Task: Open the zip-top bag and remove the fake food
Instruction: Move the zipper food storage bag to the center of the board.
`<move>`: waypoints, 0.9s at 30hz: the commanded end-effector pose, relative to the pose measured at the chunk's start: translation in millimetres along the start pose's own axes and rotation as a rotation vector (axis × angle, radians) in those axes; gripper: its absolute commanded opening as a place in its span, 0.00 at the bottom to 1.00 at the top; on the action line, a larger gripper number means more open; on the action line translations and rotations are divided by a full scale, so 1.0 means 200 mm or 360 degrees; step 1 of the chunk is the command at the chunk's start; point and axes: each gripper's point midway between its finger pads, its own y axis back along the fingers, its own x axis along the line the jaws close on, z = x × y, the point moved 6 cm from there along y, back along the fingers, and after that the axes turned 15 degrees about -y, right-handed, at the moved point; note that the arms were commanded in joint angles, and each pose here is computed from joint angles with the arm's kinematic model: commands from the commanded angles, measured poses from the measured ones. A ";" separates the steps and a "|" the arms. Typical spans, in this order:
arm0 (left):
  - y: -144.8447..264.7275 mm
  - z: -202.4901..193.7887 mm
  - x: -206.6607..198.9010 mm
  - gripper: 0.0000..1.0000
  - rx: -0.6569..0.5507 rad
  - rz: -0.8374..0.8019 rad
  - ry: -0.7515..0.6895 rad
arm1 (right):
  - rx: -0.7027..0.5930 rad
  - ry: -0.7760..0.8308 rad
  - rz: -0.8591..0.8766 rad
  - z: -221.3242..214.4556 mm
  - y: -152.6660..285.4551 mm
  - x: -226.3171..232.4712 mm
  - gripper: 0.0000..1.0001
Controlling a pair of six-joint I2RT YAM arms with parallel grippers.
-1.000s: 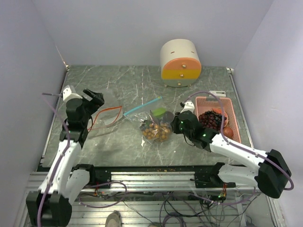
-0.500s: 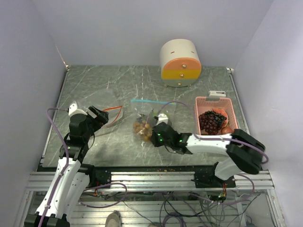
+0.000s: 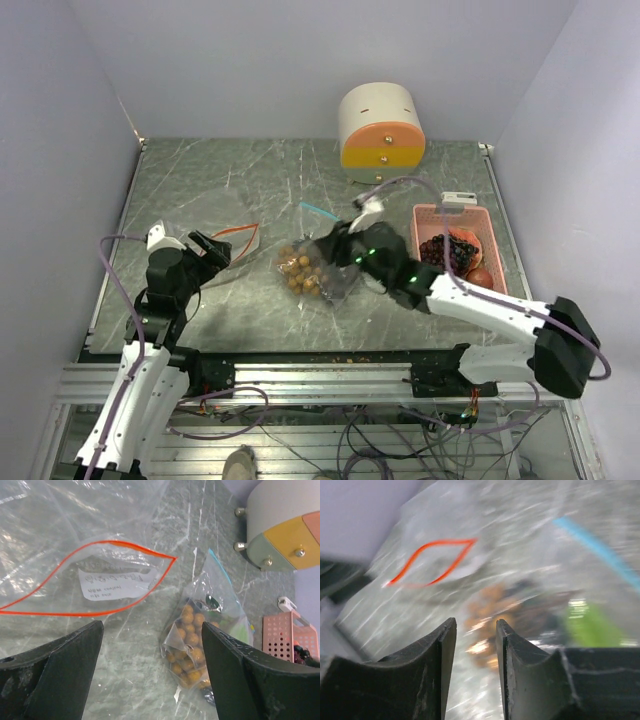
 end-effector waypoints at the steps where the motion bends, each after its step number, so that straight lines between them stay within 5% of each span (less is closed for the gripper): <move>1: 0.00 -0.04 -0.07 0.89 0.0005 -0.0190 0.0033 | -0.0076 -0.0114 -0.0370 0.11 0.06 -0.46 0.39; 5: 0.03 -0.02 -0.09 0.88 -0.0015 -0.0184 0.0002 | -0.0018 -0.0103 -0.0593 0.09 0.11 -0.66 0.34; 13: 0.00 -0.08 -0.11 0.89 0.0056 -0.0243 0.0006 | 0.0257 -0.0182 -0.0503 -0.25 0.12 -0.78 0.33; 27: -0.05 -0.24 -0.34 0.90 0.0168 -0.0332 -0.0095 | 0.0474 0.0008 -0.0259 -0.54 -0.23 -0.34 0.33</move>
